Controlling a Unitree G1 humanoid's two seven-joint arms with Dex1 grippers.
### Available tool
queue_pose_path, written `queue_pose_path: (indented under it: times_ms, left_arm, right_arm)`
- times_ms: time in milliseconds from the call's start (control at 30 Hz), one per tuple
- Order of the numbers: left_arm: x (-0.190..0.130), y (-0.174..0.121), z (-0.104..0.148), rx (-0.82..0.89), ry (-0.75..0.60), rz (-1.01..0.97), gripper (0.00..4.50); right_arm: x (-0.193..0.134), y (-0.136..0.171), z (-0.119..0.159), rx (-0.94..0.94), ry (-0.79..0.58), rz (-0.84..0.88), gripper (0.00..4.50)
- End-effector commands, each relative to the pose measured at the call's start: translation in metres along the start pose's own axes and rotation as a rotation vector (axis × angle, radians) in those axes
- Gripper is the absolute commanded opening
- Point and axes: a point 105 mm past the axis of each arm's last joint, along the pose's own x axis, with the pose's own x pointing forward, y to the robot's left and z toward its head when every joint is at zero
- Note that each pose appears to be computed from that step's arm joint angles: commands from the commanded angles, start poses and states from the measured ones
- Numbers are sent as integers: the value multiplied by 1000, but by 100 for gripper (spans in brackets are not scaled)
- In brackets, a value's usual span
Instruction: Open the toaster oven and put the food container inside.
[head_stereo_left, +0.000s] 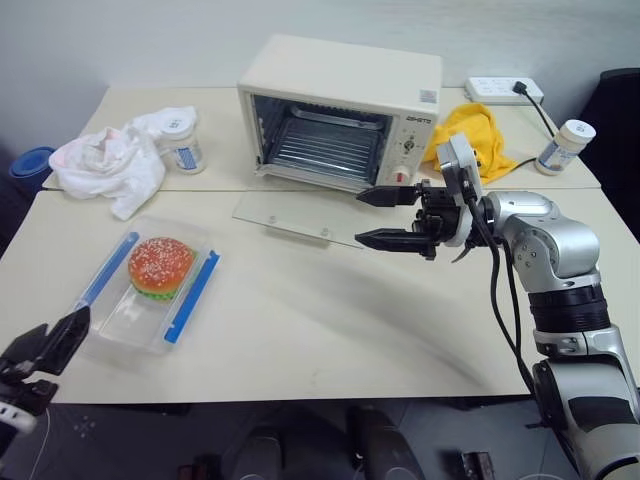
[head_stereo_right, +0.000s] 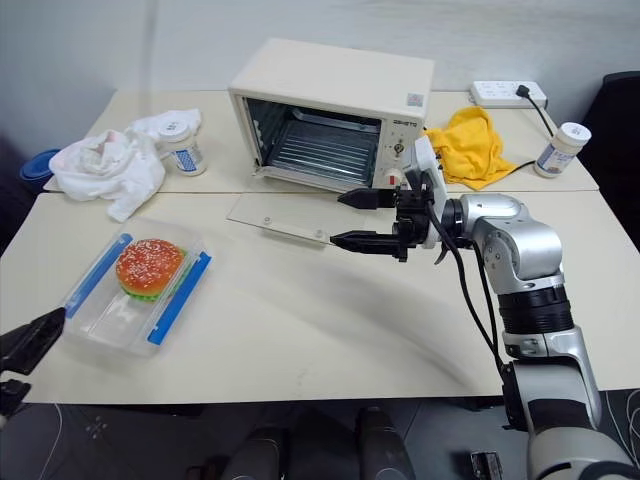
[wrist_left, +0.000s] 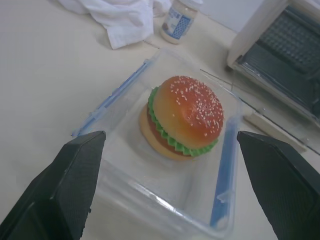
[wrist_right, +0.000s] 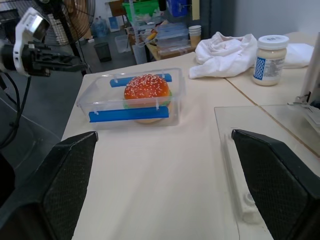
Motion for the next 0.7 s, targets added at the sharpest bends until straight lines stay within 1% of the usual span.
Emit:
queue_pose_path:
  times_ms: [33, 133, 200, 233, 300, 433, 533, 700]
  left_arm:
    - [3, 1, -6, -3, 40, 51, 448]
    - [4, 7, -7, -47, 46, 87, 448]
    - [1, 4, 2, -68, 25, 65, 448]
    - [-1, 0, 7, -99, 17, 50, 448]
    - [-5, -5, 10, -202, 47, 63, 448]
    - [2, -11, 1, -285, 87, 122, 448]
    - [7, -27, -4, -331, 63, 117, 448]
    - [10, -35, -12, -376, 76, 151, 448]
  right_arm:
    - [-3, 3, 15, -32, -34, 1, 450]
    - [-6, 0, 13, -15, -35, -29, 450]
    - [-9, -1, 11, -1, -38, -50, 450]
    - [-9, -2, 11, 4, -38, -57, 450]
    - [-11, -2, 11, 7, -40, -66, 450]
    - [-12, -2, 12, 5, -43, -75, 450]
    - [-14, -2, 14, 6, -44, -86, 450]
    - [-15, 2, 13, 3, -38, -90, 450]
